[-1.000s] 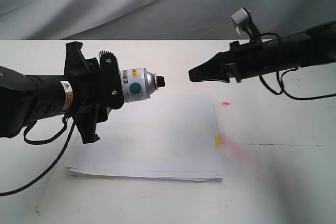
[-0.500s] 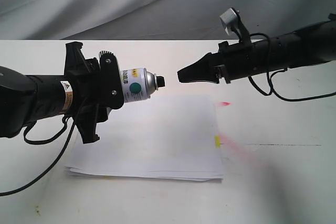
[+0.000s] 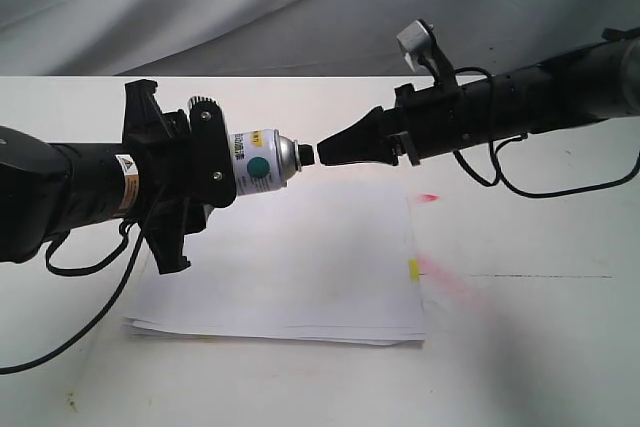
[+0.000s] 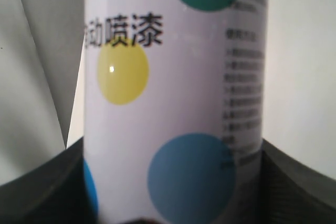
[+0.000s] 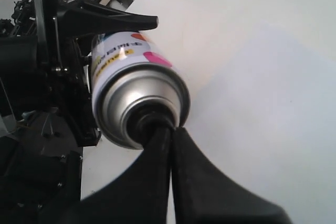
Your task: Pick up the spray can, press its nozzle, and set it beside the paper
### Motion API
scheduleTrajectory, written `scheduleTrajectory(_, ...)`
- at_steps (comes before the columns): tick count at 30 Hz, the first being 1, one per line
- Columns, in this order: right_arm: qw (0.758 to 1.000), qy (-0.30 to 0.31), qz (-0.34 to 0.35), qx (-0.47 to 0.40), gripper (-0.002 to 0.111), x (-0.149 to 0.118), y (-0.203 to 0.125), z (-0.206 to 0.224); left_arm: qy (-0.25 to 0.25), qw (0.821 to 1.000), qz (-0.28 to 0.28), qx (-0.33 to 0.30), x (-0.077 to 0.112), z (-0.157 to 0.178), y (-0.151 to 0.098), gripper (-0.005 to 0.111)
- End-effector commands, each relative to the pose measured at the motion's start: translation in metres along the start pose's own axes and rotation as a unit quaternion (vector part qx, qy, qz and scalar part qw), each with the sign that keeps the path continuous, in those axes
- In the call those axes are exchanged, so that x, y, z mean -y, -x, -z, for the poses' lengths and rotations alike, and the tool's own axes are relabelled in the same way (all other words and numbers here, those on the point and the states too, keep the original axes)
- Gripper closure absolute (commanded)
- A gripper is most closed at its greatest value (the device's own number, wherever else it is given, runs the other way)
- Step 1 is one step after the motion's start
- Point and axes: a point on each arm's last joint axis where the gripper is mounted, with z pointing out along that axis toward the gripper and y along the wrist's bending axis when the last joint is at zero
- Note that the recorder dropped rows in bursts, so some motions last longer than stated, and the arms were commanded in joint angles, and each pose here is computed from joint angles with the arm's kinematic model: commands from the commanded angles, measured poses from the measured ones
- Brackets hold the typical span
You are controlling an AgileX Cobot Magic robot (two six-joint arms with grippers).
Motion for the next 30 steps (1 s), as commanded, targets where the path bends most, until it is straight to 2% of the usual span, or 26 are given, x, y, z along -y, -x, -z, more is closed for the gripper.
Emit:
scheduleTrajectory(1, 1.0, 0.016, 0.017, -0.002, 0.108, -0.008, 0.002, -0.012, 0.004, 1.0, 0.013, 0.002, -0.001, 0.002, 0.002, 0.107)
scheduleTrajectory(8, 0.999, 0.036, 0.028, -0.02, 0.108, -0.021, -0.001, -0.032, 0.003, 1.0, 0.017, 0.002, -0.001, 0.002, 0.002, 0.107)
scheduleTrajectory(30, 0.999, 0.04, 0.022, -0.001, 0.108, -0.022, 0.002, -0.033, 0.002, 1.0, 0.017, 0.003, -0.001, 0.002, 0.002, 0.107)
